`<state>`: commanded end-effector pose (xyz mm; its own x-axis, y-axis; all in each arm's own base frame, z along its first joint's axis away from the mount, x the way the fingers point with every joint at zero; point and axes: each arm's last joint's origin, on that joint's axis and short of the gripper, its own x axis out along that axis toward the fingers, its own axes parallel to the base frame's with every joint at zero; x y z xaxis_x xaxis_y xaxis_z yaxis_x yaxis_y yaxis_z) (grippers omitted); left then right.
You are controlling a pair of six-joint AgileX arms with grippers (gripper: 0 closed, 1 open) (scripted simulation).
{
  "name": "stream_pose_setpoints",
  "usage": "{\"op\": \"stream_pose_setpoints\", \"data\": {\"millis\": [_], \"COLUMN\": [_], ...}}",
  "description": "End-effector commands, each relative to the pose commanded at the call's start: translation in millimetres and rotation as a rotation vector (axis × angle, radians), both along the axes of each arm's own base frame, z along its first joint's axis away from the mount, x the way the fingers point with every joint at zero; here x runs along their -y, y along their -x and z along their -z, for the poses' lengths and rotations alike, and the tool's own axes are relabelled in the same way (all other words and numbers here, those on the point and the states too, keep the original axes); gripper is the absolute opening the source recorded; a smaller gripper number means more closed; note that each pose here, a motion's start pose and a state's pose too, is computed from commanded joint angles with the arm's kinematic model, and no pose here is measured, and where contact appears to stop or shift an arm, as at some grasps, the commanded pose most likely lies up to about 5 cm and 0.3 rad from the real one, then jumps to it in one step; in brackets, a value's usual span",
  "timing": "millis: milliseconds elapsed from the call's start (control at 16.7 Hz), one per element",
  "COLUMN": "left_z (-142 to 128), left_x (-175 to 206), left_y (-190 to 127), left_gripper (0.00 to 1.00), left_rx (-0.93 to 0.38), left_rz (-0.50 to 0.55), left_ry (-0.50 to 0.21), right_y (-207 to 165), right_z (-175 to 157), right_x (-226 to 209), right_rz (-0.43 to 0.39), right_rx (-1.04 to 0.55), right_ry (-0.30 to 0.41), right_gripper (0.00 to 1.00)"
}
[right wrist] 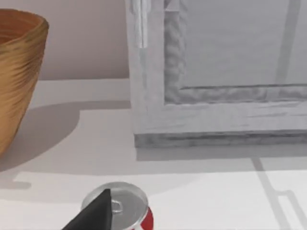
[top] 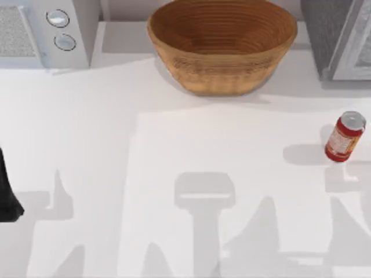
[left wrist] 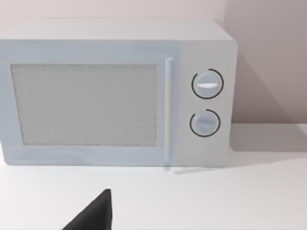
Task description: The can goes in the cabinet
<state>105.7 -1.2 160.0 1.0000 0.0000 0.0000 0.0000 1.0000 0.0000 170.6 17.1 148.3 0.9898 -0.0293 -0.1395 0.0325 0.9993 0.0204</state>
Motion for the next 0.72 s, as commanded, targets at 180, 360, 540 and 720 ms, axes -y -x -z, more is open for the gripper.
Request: {"op": "stream_pose_setpoints", "data": {"millis": [180, 360, 540, 720], "left_z": [0.0, 0.0, 0.0, 0.0], "left_x": [0.0, 0.0, 0.0, 0.0], "left_y": [0.0, 0.0, 0.0, 0.0], "left_gripper": [1.00, 1.00, 1.00, 1.00], "left_rx": [0.000, 0.000, 0.000, 0.000], "left_rz": [0.000, 0.000, 0.000, 0.000], "left_ry": [0.000, 0.000, 0.000, 0.000], "right_y": [-19.3, -34.3, -43.4, -46.8], "right_z": [15.3, 35.8, 58.4, 79.2], "right_x": [-10.4, -21.9, -32.8, -41.4], "right_rz": [-0.001, -0.005, -0.010, -0.016], "right_rx": [-0.025, -0.042, -0.052, -0.055], "right_ry": [0.001, 0.004, 0.008, 0.012], "right_gripper": [1.00, 1.00, 1.00, 1.00]}}
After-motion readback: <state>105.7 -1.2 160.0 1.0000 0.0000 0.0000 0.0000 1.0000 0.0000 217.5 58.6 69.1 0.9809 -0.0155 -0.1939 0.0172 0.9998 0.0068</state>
